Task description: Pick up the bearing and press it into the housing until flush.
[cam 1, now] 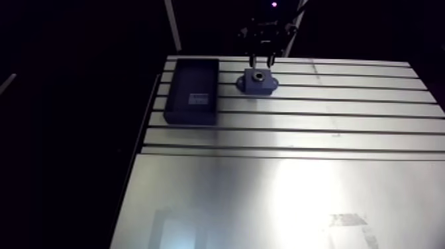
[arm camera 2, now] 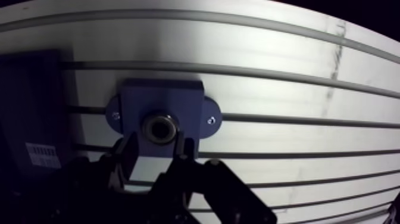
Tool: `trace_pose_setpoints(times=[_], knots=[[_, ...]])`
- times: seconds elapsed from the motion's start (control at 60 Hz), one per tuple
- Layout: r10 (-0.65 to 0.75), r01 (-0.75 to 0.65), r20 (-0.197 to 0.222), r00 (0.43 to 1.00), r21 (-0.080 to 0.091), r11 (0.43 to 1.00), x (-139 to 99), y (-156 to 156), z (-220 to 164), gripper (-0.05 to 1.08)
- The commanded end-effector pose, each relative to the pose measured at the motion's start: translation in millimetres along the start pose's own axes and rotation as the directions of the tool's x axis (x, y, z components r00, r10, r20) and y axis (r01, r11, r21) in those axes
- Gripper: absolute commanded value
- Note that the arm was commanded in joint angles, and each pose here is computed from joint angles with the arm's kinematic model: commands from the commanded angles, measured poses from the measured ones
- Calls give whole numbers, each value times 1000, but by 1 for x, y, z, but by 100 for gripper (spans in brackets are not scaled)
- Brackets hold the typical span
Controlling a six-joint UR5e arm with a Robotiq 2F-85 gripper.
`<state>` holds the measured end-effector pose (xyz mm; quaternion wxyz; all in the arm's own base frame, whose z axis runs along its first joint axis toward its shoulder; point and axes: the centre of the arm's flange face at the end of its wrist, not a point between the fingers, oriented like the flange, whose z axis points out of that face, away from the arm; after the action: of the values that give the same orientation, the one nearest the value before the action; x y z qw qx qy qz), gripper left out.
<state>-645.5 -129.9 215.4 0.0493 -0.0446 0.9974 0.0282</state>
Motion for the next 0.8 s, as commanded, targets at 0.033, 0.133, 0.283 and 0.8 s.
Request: trace_pose_setpoints(times=[0.033,0.133,0.283,0.8], knots=[[-2,2,2,1000,8,1000,0,1,1,94],[0,0,2,1000,8,1000,0,2,2,95],[1,-1,5,1000,10,1000,-1,1,4,96],[17,-17,9,1000,43,999,-1,8,11,103]])
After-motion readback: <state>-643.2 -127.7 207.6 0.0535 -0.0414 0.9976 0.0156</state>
